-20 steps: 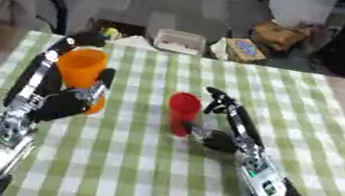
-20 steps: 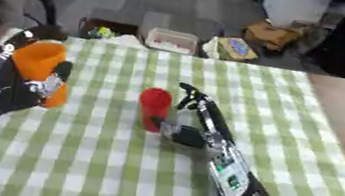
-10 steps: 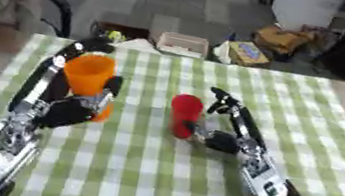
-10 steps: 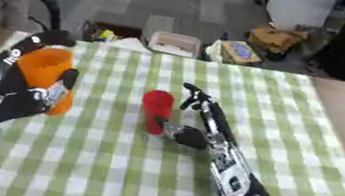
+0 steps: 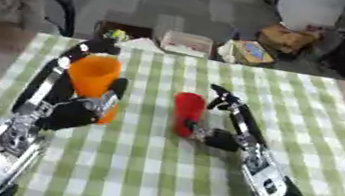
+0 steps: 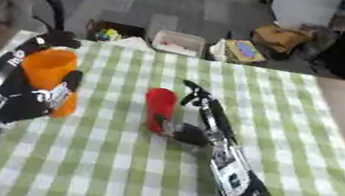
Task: Pour the contents of one cup into another cup.
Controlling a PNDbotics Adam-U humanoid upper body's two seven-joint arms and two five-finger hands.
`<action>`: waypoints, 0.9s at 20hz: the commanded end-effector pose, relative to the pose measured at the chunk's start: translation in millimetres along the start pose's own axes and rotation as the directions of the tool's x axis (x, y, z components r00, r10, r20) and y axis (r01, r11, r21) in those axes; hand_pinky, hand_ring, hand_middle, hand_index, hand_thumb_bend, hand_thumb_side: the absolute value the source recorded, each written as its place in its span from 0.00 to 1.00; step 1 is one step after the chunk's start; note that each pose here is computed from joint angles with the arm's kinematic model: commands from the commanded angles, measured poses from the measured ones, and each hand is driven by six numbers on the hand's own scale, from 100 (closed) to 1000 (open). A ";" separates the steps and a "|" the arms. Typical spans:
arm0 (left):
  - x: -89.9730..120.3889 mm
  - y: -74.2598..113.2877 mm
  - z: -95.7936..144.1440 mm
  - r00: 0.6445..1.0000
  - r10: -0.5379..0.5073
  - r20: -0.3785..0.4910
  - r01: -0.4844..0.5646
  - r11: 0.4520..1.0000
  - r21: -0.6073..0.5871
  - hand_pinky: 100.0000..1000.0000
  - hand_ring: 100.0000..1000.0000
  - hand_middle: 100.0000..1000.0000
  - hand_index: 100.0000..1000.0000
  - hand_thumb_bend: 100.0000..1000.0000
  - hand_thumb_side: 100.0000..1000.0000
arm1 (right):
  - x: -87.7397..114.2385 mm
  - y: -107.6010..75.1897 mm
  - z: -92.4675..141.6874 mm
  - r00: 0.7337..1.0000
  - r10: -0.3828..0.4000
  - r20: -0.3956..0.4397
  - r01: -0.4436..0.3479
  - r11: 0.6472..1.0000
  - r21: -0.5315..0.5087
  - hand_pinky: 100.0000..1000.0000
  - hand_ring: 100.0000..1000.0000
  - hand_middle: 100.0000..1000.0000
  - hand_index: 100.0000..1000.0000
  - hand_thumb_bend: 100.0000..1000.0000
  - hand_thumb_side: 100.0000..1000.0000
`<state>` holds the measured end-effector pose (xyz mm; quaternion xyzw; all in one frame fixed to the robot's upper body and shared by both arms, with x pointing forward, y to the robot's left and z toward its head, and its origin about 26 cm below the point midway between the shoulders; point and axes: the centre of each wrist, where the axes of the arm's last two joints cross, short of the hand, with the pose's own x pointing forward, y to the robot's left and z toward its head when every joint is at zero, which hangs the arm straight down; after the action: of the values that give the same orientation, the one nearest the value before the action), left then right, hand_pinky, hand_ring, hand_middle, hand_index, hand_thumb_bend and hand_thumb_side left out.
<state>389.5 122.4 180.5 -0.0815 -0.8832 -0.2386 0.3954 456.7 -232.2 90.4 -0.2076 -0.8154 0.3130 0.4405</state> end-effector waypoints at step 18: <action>11.6 -3.2 -7.7 0.999 0.009 0.039 -0.008 1.000 -0.016 0.30 0.35 0.73 0.85 0.03 0.16 | 16.8 14.4 -14.4 0.996 0.022 0.081 -0.028 0.998 0.064 0.73 0.92 0.49 0.94 0.53 0.38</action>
<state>387.7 118.2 180.6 -0.0892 -0.8818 -0.2406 0.3957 456.7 -210.4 83.7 -0.1880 -0.8120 0.3509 0.4269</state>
